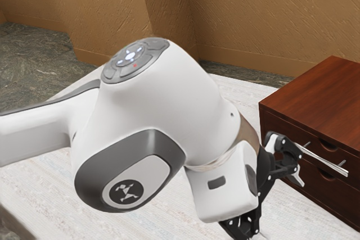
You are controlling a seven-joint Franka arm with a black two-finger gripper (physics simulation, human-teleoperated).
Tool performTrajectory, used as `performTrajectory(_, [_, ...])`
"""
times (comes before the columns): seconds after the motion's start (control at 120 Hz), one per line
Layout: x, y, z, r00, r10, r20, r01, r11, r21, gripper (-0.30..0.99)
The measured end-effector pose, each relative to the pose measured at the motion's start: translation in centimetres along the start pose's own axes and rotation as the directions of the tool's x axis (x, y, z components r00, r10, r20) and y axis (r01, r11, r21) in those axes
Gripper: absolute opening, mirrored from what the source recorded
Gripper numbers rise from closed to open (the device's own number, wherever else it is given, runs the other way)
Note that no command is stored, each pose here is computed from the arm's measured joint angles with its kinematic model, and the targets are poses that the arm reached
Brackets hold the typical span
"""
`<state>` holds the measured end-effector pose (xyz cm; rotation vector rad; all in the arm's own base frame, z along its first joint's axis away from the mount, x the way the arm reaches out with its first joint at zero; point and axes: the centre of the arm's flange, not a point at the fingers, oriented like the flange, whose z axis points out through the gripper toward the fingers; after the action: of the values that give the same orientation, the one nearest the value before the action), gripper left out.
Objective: Pull the drawer handle with one arm to open the drawer
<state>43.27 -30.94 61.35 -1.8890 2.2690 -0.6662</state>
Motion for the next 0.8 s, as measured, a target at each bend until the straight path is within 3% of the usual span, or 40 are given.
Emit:
performTrajectory(0.45, [0.4, 0.5, 1.7, 0.998, -0.069, -0.001, 0.069, 0.998, -0.008, 0.69])
performTrajectory(0.8, [-0.6, -2.0, 3.1, 0.997, -0.082, 0.015, 0.081, 0.995, 0.050, 0.69])
